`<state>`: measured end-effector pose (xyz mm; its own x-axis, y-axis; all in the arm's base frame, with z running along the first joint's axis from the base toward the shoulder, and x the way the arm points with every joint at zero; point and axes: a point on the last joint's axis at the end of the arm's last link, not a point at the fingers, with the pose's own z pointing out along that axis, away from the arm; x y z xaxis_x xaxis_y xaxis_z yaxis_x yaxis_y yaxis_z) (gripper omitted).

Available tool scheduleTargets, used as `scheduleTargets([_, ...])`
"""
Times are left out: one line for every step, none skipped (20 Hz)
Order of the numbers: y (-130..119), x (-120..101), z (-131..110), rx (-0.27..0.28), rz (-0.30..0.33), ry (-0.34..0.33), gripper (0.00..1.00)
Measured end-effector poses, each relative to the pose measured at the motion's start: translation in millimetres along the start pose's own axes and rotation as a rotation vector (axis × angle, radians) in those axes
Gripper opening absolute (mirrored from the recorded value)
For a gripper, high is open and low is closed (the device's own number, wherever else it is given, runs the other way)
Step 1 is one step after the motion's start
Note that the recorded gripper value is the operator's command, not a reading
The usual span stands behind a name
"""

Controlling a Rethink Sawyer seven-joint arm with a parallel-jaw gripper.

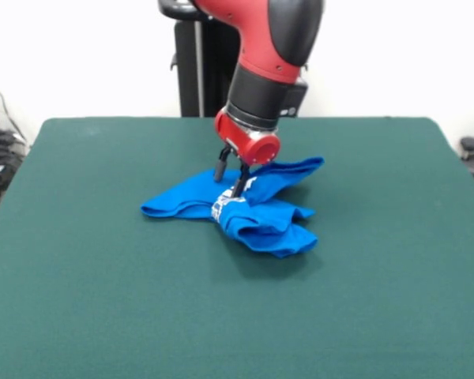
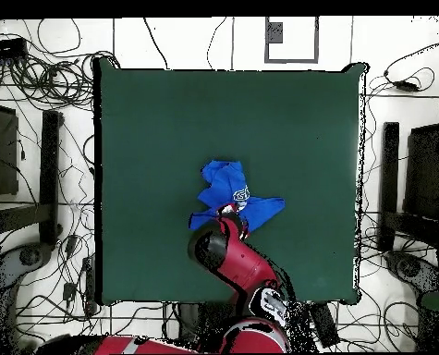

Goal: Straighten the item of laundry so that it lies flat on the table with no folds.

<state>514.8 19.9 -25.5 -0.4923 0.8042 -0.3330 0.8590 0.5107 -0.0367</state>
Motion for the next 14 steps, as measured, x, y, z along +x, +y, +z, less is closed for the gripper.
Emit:
scheduleTargets([0.3, 0.5, -0.3, -0.001, -0.002, 0.001, 1.00])
scheduleTargets([1.3, 1.5, -1.0, -0.004, -0.006, 0.001, 1.00])
scheduleTargets([2.3, 2.5, -1.7, -0.007, -0.010, 0.002, 1.00])
scheduleTargets([3.7, 3.5, -2.6, -0.010, -0.012, 0.002, 1.00])
scheduleTargets([4.1, 3.9, -3.0, -0.011, -0.013, 0.002, 1.00])
scheduleTargets([4.6, 4.3, -3.4, -0.012, -0.014, 0.002, 1.00])
scheduleTargets([8.3, 7.6, -6.7, -0.018, -0.023, -0.001, 1.00])
scheduleTargets([9.9, 9.1, -8.1, -0.021, -0.027, -0.002, 1.00])
scheduleTargets([10.8, 9.9, -8.9, -0.023, -0.029, -0.002, 1.00])
scheduleTargets([13.7, 12.4, -11.5, -0.029, -0.036, -0.004, 1.00])
scheduleTargets([16.3, 14.6, -13.5, -0.034, -0.042, -0.006, 1.00])
scheduleTargets([17.8, 16.1, -14.7, -0.037, -0.045, -0.007, 1.00])
scheduleTargets([20.5, 18.6, -16.6, -0.041, -0.052, -0.008, 1.00])
scheduleTargets([22.3, 20.0, -17.7, -0.045, -0.056, -0.010, 1.00])
